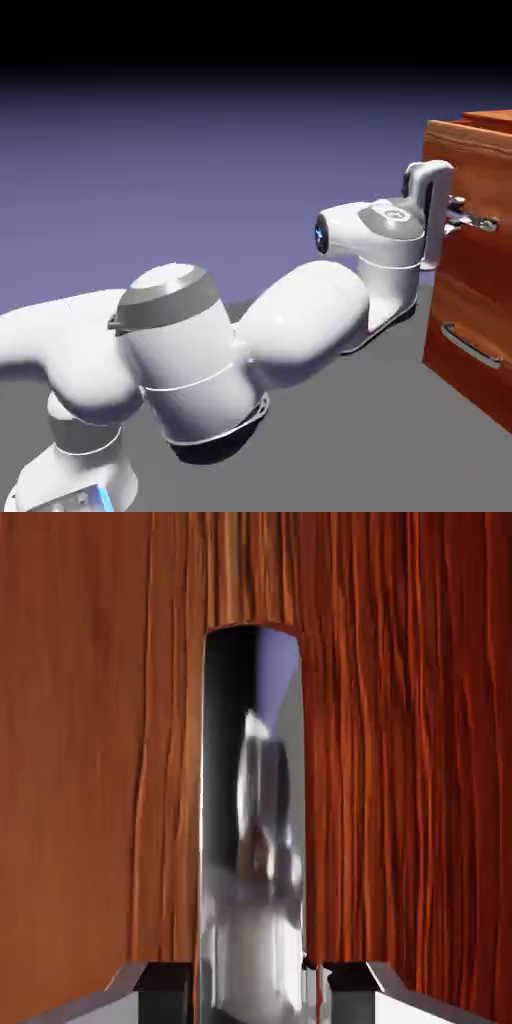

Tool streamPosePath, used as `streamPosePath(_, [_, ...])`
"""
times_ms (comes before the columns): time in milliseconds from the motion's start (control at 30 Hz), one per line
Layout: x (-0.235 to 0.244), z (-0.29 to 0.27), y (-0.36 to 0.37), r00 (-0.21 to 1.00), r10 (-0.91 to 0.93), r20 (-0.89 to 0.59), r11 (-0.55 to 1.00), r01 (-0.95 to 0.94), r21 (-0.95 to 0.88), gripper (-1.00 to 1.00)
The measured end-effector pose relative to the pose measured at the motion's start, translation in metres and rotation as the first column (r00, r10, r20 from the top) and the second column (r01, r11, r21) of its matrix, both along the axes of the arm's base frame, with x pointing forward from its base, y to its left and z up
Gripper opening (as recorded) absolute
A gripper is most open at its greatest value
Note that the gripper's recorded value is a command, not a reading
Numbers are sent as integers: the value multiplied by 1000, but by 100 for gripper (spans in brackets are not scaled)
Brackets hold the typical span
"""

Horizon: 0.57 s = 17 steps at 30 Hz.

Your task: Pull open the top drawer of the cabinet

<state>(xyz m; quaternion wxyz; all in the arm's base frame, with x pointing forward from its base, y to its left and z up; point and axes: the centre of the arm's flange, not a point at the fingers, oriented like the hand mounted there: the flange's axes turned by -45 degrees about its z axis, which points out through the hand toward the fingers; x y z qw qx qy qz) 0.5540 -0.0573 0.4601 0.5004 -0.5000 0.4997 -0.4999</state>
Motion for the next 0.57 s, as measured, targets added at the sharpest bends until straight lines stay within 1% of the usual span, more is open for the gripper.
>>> streamPosePath(433, [-147, 0, 0, 1000, 0, 2, 1000, 0, 0, -100])
streamPosePath(500, [-160, 2, -1, 1000, -7, 12, 1000, 7, -3, -100])
streamPosePath(567, [-163, 2, -1, 1000, -9, 14, 1000, 9, -1, -100])
